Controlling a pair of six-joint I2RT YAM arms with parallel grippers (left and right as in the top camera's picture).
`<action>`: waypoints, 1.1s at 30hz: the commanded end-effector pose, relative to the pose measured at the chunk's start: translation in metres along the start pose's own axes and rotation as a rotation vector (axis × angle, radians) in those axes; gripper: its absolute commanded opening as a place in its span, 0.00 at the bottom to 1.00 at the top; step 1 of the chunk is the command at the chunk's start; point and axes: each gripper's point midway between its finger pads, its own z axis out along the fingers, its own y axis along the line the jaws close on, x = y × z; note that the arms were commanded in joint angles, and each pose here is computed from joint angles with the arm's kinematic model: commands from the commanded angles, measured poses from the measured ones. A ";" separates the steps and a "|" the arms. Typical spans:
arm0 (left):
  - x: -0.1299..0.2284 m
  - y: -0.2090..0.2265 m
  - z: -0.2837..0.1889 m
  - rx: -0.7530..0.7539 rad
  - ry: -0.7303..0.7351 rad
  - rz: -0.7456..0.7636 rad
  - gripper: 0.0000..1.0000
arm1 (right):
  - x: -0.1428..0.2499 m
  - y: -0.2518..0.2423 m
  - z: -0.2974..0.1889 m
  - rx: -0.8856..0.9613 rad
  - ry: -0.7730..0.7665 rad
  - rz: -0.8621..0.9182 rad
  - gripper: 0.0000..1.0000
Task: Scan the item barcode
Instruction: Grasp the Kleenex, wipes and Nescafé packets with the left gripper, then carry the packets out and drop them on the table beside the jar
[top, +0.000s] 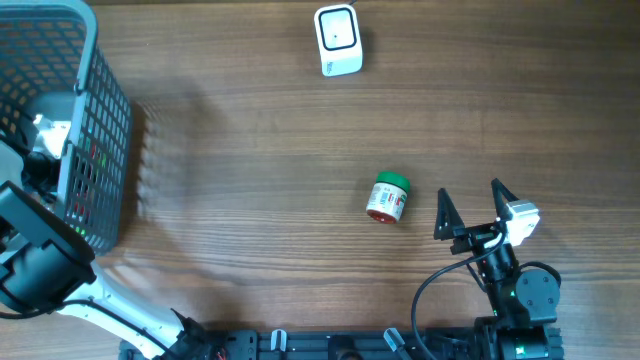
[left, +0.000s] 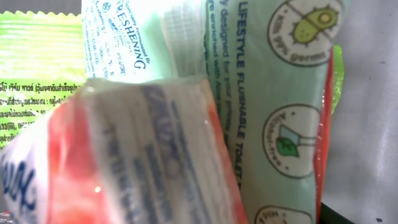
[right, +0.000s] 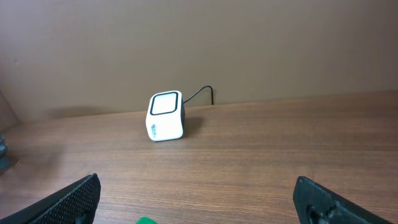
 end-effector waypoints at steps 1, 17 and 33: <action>0.065 -0.030 0.069 0.097 0.244 -0.013 0.52 | -0.002 0.000 0.000 0.000 -0.007 0.006 1.00; -0.025 0.030 -0.072 -0.181 -0.095 -0.266 0.04 | -0.002 0.000 0.000 0.000 -0.008 0.006 1.00; -0.042 -0.009 -0.317 -0.487 -0.605 -0.294 0.04 | -0.002 0.000 0.000 0.000 -0.008 0.006 1.00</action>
